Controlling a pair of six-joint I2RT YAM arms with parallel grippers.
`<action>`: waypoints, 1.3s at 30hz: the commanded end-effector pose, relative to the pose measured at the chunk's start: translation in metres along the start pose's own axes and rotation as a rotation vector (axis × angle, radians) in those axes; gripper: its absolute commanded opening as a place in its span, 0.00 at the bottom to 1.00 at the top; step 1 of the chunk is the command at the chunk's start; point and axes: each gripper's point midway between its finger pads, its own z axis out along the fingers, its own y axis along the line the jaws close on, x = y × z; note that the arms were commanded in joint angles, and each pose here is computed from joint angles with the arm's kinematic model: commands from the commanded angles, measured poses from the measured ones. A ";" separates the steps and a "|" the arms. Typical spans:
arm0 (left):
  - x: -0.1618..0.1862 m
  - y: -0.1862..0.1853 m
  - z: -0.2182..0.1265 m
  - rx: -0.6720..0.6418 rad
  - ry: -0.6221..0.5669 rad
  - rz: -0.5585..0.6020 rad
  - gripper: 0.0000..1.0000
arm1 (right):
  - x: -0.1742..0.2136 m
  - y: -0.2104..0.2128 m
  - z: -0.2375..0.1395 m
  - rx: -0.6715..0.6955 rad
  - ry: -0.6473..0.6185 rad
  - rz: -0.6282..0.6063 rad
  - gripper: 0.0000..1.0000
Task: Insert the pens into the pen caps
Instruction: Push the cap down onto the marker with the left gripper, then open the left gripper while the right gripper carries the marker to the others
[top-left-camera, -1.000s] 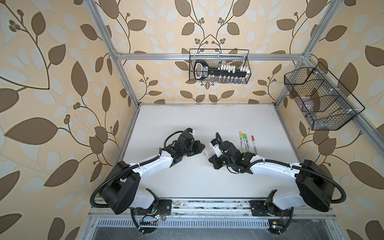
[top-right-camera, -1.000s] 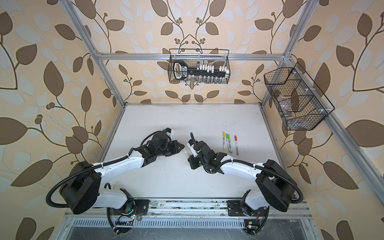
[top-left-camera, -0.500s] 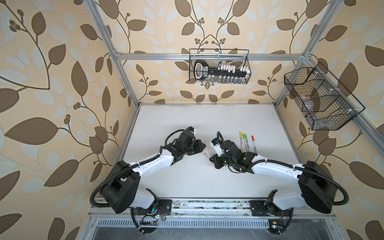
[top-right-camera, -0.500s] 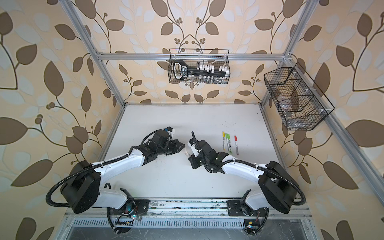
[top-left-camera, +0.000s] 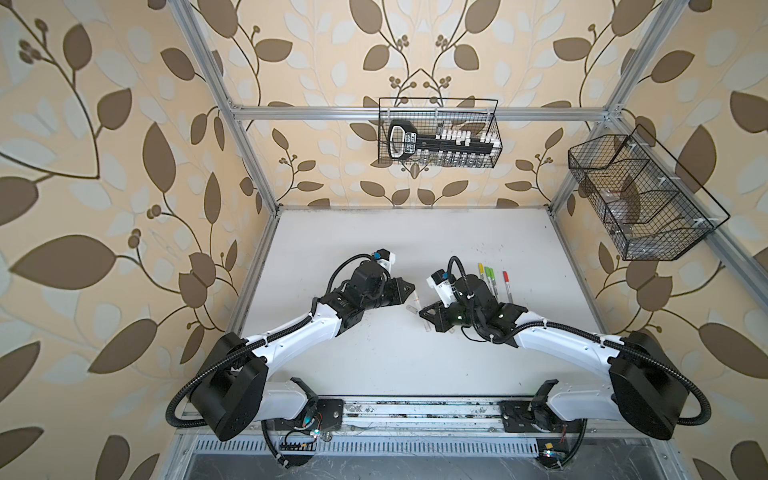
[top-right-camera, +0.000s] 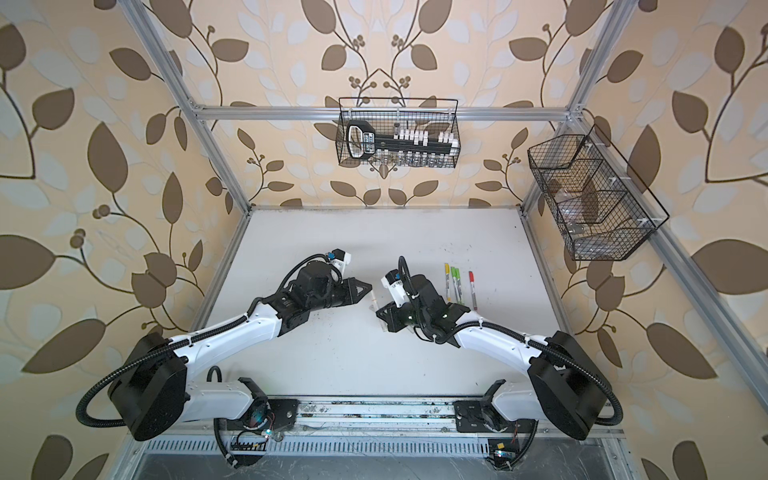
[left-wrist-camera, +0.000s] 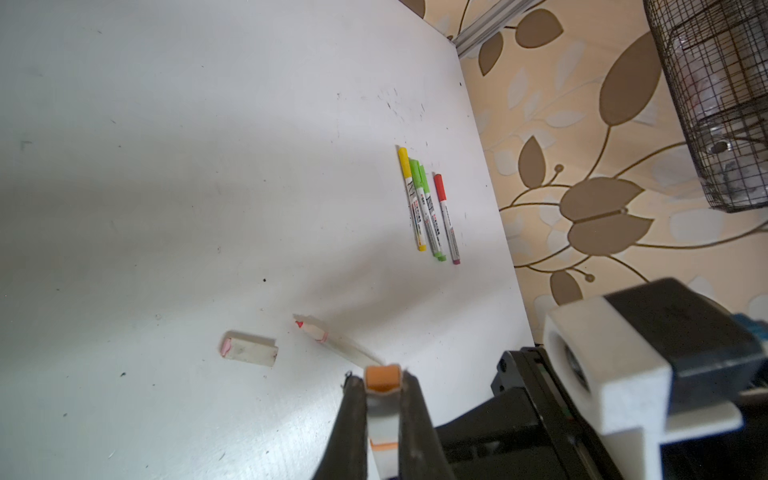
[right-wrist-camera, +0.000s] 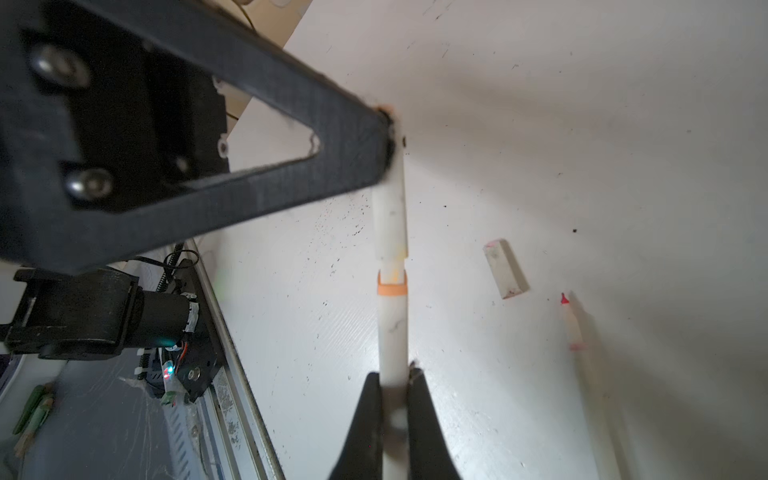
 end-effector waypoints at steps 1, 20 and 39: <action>0.045 -0.015 -0.001 0.090 0.180 0.036 0.00 | -0.051 0.012 -0.018 -0.037 -0.202 -0.051 0.00; 0.053 -0.029 0.005 0.101 0.232 0.066 0.05 | -0.073 0.009 -0.030 -0.006 -0.228 -0.095 0.00; -0.023 -0.033 -0.051 0.029 -0.034 0.109 0.99 | -0.012 -0.027 -0.018 0.097 -0.025 0.015 0.00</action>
